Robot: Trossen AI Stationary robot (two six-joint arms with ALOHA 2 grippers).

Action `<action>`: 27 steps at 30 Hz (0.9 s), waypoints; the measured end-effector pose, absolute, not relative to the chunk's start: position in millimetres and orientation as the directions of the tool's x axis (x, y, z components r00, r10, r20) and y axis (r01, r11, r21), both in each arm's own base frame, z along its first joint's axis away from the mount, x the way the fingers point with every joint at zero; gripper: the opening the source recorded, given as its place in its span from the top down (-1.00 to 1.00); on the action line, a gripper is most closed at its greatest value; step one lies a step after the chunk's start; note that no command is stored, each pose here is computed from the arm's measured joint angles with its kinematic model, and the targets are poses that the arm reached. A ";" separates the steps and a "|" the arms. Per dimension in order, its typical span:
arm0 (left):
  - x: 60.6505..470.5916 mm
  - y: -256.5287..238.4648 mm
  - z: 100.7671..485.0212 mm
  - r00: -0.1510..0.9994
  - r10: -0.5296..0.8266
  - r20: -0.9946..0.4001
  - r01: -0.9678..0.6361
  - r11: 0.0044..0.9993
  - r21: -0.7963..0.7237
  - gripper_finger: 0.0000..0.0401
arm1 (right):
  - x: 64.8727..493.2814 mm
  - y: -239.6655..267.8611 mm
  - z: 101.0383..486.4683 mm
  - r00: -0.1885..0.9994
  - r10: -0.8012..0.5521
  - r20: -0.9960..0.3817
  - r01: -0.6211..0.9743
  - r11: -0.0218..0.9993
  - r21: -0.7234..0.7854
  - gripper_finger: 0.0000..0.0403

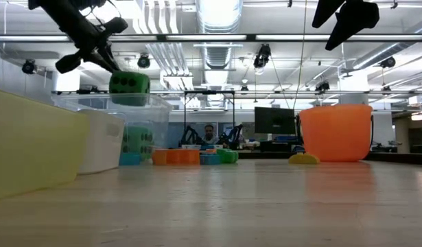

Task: Pick & Place Toys
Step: Put the green dice into the transparent bin

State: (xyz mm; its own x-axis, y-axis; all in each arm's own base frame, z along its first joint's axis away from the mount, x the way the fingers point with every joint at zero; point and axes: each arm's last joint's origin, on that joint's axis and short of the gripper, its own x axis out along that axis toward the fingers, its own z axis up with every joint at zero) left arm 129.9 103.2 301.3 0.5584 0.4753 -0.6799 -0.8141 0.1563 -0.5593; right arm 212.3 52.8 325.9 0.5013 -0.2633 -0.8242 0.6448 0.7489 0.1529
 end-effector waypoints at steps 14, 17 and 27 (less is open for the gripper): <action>157.9 129.0 271.3 0.489 0.372 -0.789 -0.871 0.147 -0.470 1.00 | 212.5 52.8 325.9 0.502 -0.263 -0.824 0.639 0.755 0.149 -0.90; 160.1 132.1 270.2 0.501 0.367 -0.784 -0.864 0.151 -0.481 1.00 | 212.5 52.9 325.9 0.503 -0.260 -0.824 0.639 0.754 0.152 -0.90; 158.7 134.5 269.6 0.503 0.362 -0.785 -0.862 0.141 -0.487 1.00 | 212.6 53.3 325.9 0.503 -0.248 -0.828 0.631 0.760 0.155 -0.90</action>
State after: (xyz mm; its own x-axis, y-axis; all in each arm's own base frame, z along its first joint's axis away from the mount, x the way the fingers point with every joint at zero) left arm 158.7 134.5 269.6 0.5030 0.3618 -0.7849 -0.8618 0.1409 -0.4873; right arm 212.6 53.3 325.9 0.5028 -0.2482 -0.8280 0.6312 0.7599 0.1555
